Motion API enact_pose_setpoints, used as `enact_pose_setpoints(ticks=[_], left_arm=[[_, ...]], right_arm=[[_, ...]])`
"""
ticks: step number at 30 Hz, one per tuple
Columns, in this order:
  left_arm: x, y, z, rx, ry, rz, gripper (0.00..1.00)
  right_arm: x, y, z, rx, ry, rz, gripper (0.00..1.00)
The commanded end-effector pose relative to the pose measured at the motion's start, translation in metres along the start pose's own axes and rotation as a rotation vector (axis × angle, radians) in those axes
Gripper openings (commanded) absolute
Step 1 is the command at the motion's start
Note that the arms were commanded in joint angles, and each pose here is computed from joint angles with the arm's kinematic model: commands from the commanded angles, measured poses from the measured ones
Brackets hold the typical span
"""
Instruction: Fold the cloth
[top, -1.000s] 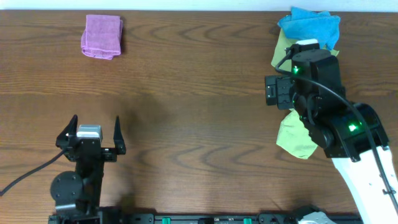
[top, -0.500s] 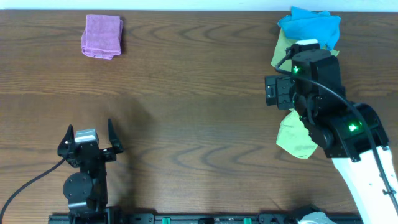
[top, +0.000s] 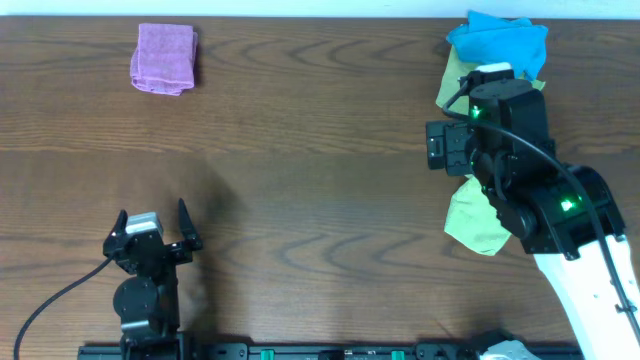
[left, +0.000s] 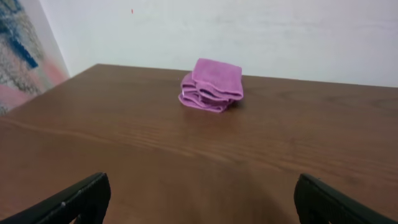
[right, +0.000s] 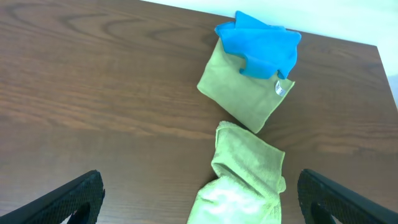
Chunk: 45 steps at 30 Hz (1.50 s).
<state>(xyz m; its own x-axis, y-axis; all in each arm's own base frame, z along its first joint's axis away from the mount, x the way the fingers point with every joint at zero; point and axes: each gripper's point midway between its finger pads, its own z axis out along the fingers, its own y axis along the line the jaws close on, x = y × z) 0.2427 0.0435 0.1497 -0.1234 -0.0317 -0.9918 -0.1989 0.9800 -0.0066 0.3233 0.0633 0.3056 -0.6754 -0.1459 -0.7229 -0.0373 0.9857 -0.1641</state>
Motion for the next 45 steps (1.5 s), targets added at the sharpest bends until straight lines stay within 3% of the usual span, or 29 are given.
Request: enact_pose_setpoints(ticks=[1, 39, 42, 45], left_arm=[[0.009, 0.004, 0.000, -0.022, 0.010, -0.034, 0.95], [0.016, 0.003, -0.001, -0.014, 0.038, -0.022, 0.95], [0.016, 0.003, -0.001, -0.014, 0.038, -0.022, 0.95], [0.016, 0.003, -0.001, -0.014, 0.038, -0.022, 0.96]], right_arm=[[-0.005, 0.000, -0.004, 0.004, -0.016, -0.016, 0.99], [-0.004, -0.005, -0.006, 0.028, -0.015, -0.024, 0.99], [0.002, -0.022, -0.022, 0.063, -0.023, -0.019, 0.99], [-0.006, -0.045, -0.056, 0.098, -0.133, 0.021, 0.99]])
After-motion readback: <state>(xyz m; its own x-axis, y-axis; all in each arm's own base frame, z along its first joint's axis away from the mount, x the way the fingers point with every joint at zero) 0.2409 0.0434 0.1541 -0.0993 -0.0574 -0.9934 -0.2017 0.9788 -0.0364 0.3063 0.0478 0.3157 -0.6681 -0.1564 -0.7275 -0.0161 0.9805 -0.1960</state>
